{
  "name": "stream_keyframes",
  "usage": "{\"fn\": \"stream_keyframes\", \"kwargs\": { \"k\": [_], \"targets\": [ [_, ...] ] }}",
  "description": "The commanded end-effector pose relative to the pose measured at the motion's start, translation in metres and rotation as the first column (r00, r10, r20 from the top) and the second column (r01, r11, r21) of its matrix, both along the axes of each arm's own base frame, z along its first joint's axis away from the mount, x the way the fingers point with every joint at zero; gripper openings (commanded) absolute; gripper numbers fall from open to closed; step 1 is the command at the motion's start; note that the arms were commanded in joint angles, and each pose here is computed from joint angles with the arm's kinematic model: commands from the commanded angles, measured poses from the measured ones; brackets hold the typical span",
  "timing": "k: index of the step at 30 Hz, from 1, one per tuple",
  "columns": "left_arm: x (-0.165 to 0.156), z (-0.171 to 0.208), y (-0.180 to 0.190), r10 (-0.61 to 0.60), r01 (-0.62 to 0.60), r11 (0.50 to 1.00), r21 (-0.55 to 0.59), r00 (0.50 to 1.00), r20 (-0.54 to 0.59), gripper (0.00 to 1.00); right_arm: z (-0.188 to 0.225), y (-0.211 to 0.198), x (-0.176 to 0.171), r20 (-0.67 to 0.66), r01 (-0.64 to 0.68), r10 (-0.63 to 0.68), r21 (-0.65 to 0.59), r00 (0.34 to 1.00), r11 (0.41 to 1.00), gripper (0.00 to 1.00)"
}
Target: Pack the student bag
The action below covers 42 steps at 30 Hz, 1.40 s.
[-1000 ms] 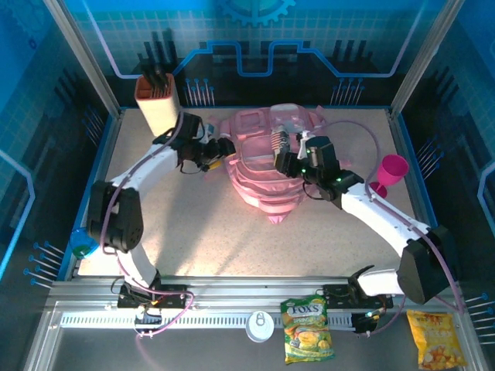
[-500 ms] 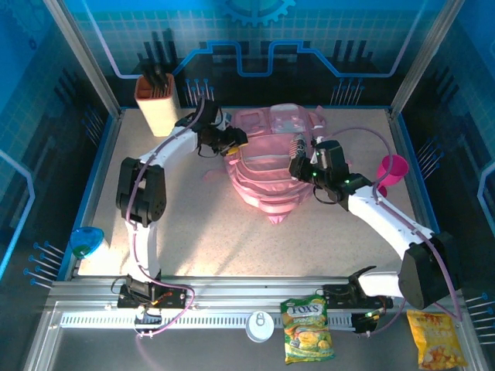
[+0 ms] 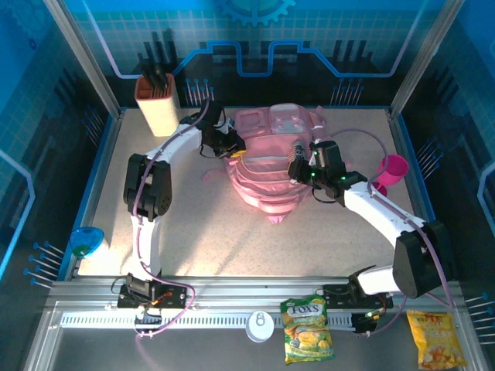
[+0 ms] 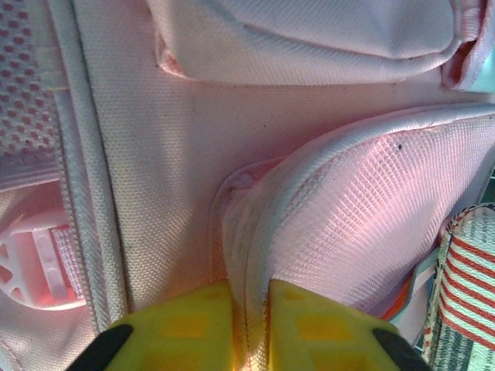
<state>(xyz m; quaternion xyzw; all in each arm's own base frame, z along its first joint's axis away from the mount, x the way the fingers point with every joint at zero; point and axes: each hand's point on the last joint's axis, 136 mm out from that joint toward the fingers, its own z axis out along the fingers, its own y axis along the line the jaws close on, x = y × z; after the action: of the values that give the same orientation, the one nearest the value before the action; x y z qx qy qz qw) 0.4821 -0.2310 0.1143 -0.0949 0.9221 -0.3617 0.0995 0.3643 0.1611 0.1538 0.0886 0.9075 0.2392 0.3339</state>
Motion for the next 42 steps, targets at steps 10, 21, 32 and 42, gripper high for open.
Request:
{"fn": "stream_keyframes", "kwargs": {
  "k": [10,21,32,42],
  "targets": [
    [-0.062,0.021,0.046,0.139,-0.141,0.987,0.074,0.990,0.020,0.11,0.015,0.029,0.014,0.025,-0.107,0.105,0.129,0.994,0.986,0.35],
    [-0.088,0.057,0.053,-0.133,0.051,0.938,0.344,0.966,0.222,0.63,0.061,0.002,0.010,0.139,-0.047,0.027,0.142,0.990,0.989,0.35],
    [-0.119,0.056,-0.026,-0.615,0.360,0.703,0.614,0.741,0.270,0.79,0.058,-0.047,-0.001,0.118,0.103,-0.117,0.118,0.986,0.988,0.35],
    [-0.123,0.028,-0.059,-0.771,0.433,0.501,0.750,0.617,0.159,0.78,0.062,-0.056,0.002,0.123,0.140,-0.159,0.149,0.980,0.979,0.35]
  ]
}}
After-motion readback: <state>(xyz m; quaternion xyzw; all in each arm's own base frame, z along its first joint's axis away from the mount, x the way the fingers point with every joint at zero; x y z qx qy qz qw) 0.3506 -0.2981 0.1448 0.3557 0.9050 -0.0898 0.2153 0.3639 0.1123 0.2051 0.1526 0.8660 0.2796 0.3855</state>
